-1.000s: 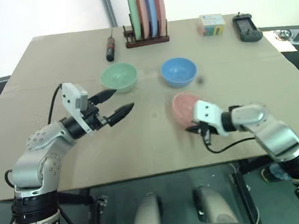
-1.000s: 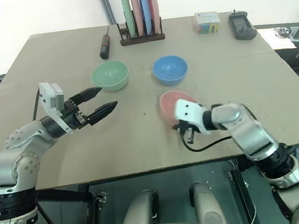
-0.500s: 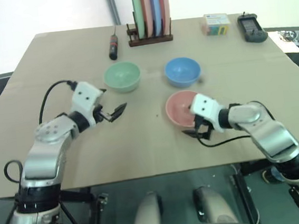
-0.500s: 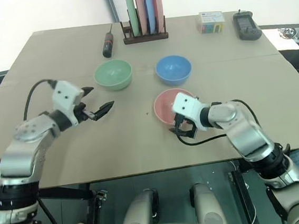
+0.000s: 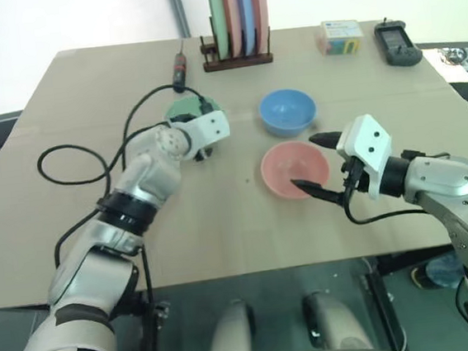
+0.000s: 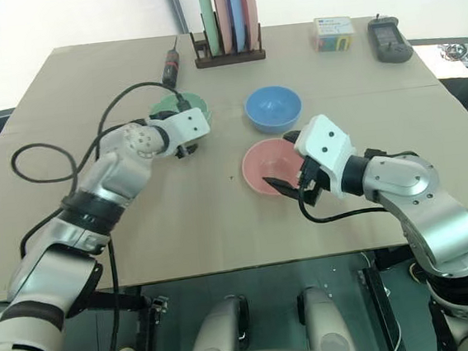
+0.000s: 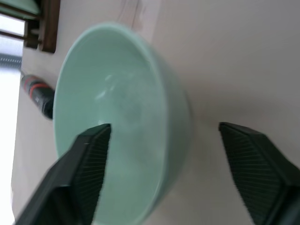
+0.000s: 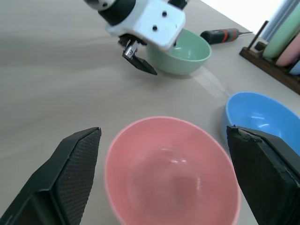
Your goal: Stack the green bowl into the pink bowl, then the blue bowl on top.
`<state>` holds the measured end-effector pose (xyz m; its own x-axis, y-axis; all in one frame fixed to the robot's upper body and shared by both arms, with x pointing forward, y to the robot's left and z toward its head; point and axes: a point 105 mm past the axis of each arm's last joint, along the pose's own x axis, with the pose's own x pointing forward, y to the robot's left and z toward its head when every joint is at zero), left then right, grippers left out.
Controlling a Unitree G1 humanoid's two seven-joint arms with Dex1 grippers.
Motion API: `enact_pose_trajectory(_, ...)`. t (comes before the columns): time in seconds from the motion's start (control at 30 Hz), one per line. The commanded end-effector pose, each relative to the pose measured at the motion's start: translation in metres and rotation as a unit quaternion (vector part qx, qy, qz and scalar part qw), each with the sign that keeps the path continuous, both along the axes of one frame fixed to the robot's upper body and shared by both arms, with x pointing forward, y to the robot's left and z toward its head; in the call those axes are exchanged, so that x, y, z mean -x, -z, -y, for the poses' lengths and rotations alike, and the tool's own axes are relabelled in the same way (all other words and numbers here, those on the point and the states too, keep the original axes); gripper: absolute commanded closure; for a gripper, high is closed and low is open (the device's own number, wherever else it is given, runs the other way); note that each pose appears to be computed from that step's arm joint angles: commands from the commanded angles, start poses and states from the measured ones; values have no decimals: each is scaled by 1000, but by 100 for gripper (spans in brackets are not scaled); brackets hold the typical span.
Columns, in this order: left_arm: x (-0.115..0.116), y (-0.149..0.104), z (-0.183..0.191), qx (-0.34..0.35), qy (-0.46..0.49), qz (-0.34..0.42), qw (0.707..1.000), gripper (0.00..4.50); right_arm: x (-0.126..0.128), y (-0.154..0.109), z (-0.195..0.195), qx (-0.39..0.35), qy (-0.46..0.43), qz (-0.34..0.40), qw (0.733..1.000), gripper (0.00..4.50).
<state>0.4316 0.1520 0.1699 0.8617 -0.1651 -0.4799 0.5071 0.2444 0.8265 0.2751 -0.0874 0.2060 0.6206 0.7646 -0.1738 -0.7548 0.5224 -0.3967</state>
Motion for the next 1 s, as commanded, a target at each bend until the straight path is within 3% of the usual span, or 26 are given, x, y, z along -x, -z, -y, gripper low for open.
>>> enact_pose_trajectory(0.03, -3, -13, -1, -11, 6, 15, 1000, 232, 5, -11, 4, -5, 11, 32, 999, 0)
enact_pose_trajectory(0.07, -3, -12, -1, -11, 9, 14, 1000, 253, 5, -10, 6, -4, 14, 33, 999, 0)
enact_pose_trajectory(0.1, -3, -14, 0, -8, 10, 12, 1000, 313, 5, -10, 8, -4, 19, 33, 999, 0)
enact_pose_trajectory(0.17, -2, -16, 0, -3, 13, 8, 1000, 386, 6, -10, 11, -4, 24, 33, 999, 0)
enact_pose_trajectory(0.23, -2, -17, -1, 7, 15, 1, 1000, 442, 7, -10, 14, -3, 27, 33, 999, 0)
enact_pose_trajectory(0.37, 5, -18, 2, 17, 35, -16, 999, 442, 9, -10, 20, -6, 30, 32, 999, 0)
enact_pose_trajectory(0.5, 23, -33, 25, 64, 114, -26, 991, 442, 10, -14, 30, -24, 39, 33, 998, 0)
enact_pose_trajectory(0.6, 55, -53, 58, 117, 241, -43, 962, 442, 15, -15, 47, -49, 55, 28, 997, 0)
enact_pose_trajectory(0.73, 97, -54, 88, 137, 366, -94, 916, 442, 22, -6, 81, -43, 107, 10, 993, 0)
enact_pose_trajectory(0.93, 125, -44, 111, 127, 459, -139, 868, 442, 40, 7, 113, -20, 167, -8, 986, 0)
enact_pose_trajectory(1.0, 126, -40, 115, 128, 469, -154, 860, 390, 44, 8, 116, -18, 175, -6, 984, 0)
